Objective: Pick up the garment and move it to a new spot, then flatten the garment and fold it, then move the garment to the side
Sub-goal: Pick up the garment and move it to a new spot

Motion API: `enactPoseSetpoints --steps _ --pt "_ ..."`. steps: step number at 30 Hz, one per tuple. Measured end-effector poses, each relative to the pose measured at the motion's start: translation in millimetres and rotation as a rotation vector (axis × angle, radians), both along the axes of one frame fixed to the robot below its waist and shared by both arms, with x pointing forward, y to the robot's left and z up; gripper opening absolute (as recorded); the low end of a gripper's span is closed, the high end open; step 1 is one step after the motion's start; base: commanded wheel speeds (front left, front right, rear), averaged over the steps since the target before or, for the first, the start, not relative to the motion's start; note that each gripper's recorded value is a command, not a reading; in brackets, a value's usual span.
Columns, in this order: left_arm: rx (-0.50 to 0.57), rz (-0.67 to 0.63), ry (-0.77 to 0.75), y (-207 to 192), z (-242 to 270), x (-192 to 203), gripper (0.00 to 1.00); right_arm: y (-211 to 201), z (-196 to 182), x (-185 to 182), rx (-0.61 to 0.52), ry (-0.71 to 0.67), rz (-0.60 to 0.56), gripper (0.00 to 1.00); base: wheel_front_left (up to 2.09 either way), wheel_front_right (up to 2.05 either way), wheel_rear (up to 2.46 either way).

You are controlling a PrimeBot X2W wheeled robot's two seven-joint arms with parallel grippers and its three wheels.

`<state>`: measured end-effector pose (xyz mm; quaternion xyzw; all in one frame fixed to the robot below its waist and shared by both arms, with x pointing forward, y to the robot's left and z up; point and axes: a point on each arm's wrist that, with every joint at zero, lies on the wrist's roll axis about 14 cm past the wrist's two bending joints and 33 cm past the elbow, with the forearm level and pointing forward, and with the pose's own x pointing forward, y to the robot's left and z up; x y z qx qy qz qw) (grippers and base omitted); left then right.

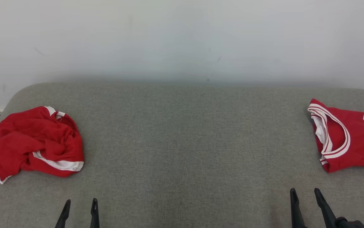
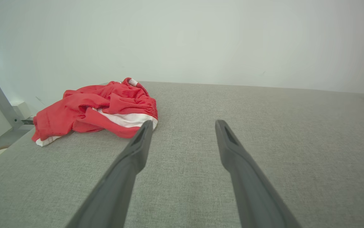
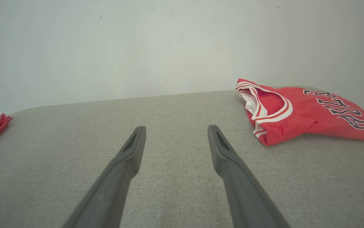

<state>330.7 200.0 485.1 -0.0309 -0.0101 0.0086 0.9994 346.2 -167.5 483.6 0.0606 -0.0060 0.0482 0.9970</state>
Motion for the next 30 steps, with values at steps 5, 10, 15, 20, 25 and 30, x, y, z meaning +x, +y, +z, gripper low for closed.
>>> enactPoseSetpoints --steps 5,10,15,20,25,30 --pt "0.003 0.036 0.0 12 0 -6 1.0 10 -3 4 0.017 0.011 0.029 1.0 0.0 0.0 0.0" --pt "0.007 0.101 -0.001 32 0 -17 1.0 26 -4 11 0.022 0.017 0.08 1.0 0.0 0.0 0.0" --pt "0.011 0.179 0.005 54 -1 -35 1.0 49 -7 17 0.023 0.026 0.151 1.0 0.0 0.0 0.0" --pt "0.018 0.253 0.013 74 -4 -57 1.0 74 -7 23 0.028 0.03 0.225 1.0 0.0 0.0 0.0" --pt "0.017 0.326 0.012 91 -3 -77 1.0 99 -8 27 0.029 0.035 0.3 1.0 0.0 0.0 0.0" --pt "0.016 0.405 0.011 109 -3 -99 1.0 125 -8 29 0.033 0.038 0.377 1.0 0.0 0.0 0.0"
